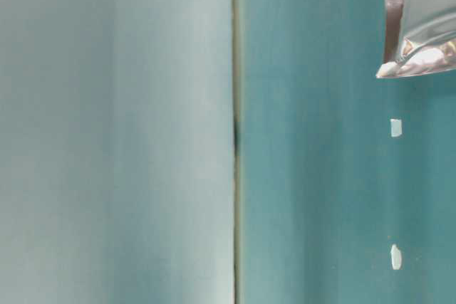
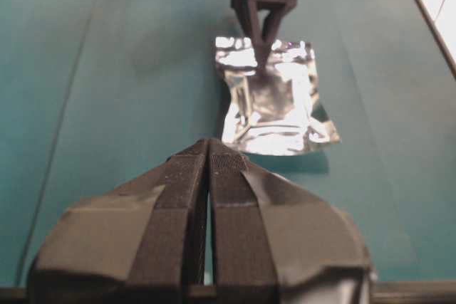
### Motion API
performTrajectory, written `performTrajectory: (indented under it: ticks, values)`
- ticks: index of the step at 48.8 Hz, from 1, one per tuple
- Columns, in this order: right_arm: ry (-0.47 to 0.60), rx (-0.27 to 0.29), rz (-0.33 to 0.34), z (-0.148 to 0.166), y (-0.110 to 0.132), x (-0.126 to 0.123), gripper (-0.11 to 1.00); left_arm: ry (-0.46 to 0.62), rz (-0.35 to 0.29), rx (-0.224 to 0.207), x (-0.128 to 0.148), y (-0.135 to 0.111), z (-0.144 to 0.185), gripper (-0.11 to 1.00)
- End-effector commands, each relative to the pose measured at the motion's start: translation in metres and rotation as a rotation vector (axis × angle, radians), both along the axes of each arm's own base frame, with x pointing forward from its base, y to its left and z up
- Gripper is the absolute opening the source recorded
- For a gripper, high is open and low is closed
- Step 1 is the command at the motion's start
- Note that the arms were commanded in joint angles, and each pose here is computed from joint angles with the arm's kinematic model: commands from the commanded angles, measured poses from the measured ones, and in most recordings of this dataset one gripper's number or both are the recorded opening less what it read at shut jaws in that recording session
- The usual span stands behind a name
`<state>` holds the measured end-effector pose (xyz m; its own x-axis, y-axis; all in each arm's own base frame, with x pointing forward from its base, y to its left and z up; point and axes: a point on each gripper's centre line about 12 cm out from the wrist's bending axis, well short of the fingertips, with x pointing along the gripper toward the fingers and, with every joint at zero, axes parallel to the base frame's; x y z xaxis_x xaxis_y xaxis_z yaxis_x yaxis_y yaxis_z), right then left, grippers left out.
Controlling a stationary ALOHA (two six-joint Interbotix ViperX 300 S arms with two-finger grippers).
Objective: Hand over the silver zip bag and make it stand upright.
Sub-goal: 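Close the right gripper on the bag's right edge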
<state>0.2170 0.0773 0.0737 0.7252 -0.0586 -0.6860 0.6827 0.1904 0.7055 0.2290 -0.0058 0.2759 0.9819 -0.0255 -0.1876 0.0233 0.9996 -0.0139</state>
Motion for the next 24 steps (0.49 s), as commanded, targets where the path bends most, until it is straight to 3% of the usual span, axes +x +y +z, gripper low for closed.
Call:
performTrajectory:
  ticks: [1,24]
  values:
    - [-0.01,0.007,0.002,0.003,0.001,0.001,0.02,-0.012,0.0,0.004,0.001,0.0,0.003,-0.01]
    - [-0.118,0.007,0.063,0.036,0.0,0.007,0.02,-0.012,0.003,0.006,0.001,0.001,0.002,-0.01]
